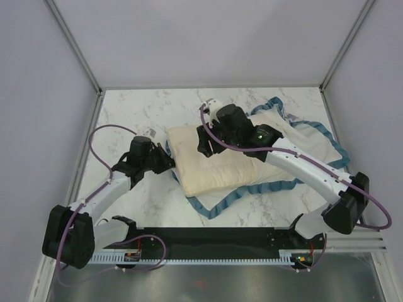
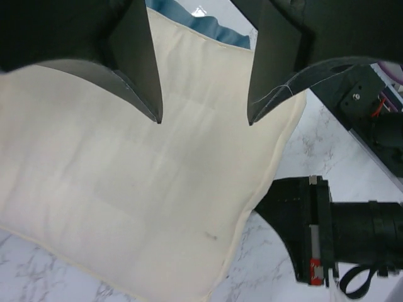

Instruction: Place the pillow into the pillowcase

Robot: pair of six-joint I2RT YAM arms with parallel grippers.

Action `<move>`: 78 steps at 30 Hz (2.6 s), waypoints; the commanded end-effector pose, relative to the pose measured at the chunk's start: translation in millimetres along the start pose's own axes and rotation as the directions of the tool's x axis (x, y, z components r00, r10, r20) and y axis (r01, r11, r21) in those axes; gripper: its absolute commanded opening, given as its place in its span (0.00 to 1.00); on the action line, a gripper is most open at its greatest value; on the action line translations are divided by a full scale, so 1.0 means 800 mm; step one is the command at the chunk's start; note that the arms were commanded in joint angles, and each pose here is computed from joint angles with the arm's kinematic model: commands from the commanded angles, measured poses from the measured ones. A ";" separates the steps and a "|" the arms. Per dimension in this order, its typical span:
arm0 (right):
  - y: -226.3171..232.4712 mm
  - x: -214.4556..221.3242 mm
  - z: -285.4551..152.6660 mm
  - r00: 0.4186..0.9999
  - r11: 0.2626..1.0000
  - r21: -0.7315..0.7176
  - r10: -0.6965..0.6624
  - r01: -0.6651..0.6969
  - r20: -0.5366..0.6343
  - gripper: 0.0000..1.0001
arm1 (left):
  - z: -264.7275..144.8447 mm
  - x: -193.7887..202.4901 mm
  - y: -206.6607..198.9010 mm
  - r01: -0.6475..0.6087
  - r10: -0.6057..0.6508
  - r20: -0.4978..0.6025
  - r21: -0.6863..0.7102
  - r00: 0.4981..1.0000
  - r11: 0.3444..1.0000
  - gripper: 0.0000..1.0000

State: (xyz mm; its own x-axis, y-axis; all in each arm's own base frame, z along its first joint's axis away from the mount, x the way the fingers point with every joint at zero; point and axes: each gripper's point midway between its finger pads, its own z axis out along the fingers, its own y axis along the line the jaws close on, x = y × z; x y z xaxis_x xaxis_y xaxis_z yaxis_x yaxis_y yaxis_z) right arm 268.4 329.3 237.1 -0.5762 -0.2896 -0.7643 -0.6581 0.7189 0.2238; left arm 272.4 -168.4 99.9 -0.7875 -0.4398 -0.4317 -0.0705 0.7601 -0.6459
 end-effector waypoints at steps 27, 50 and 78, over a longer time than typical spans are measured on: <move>-0.260 0.063 0.000 0.985 0.607 0.793 0.103 0.045 -0.135 0.53 | -0.073 -0.084 -0.039 -0.193 0.200 0.273 -0.052 0.941 0.980 0.02; -0.256 0.087 0.007 0.973 0.600 0.790 0.080 0.127 -0.217 0.51 | -0.093 -0.089 -0.053 -0.206 0.207 0.288 -0.035 0.935 0.978 0.02; -0.079 -0.300 -0.170 0.768 0.951 -0.124 0.303 -0.284 0.564 0.00 | -0.383 -0.264 -0.352 -0.458 0.109 0.730 0.299 0.675 0.837 0.02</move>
State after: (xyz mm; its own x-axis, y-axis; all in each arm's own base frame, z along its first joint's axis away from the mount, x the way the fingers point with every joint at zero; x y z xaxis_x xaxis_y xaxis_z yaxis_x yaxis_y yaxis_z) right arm 403.4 264.3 396.6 -0.4706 0.1770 -0.8644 -0.3875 0.8386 0.3827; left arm 288.5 -147.3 490.1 -0.2477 -0.5147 -0.8208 0.3681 0.7336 -0.5712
